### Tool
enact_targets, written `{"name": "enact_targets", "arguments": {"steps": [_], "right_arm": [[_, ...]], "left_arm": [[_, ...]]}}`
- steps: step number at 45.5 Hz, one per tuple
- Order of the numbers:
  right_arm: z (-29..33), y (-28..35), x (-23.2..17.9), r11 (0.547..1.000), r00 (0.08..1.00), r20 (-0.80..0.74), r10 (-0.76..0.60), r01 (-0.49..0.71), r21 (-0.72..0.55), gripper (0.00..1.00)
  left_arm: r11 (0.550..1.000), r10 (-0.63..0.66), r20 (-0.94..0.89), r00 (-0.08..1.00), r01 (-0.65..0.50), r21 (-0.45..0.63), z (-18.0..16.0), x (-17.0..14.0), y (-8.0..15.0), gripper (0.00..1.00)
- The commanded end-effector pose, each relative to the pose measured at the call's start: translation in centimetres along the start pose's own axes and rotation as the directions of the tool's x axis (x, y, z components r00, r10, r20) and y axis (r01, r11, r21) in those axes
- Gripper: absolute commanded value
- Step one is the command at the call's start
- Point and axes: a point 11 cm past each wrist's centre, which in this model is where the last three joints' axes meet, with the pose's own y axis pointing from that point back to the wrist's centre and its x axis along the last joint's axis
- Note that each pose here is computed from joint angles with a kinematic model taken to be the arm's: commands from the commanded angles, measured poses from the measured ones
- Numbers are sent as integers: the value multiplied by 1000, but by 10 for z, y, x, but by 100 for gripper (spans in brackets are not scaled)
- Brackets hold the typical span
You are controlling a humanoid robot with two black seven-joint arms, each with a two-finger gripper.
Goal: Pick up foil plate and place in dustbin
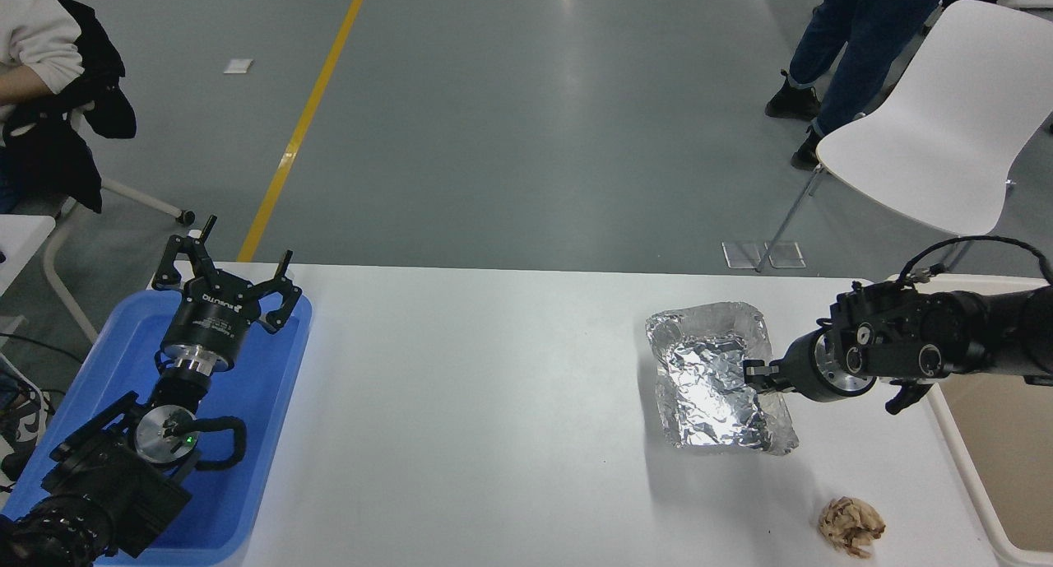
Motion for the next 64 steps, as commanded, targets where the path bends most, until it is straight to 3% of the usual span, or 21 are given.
{"name": "enact_targets", "arguments": {"steps": [1, 12, 31, 49, 64], "right_arm": [[-9, 57, 12, 991, 991, -24, -133, 134, 19, 0], [-27, 118, 33, 959, 957, -65, -281, 283, 21, 0], [-27, 205, 87, 996, 999, -37, -32, 35, 79, 0], [-13, 259, 106, 996, 995, -33, 90, -90, -3, 0], [-8, 259, 106, 996, 995, -23, 93, -93, -7, 0]], "left_arm": [[1000, 0, 0, 1000, 0, 0, 0, 0, 0, 100], [1000, 0, 0, 1000, 0, 1, 0, 0, 0, 100], [1000, 1, 0, 1000, -1, 1, 0, 1, 1, 100], [1000, 3, 2, 1000, -3, 0, 1, 1, 1, 100], [1000, 2, 1, 1000, -2, 0, 0, 1, 1, 100]]}}
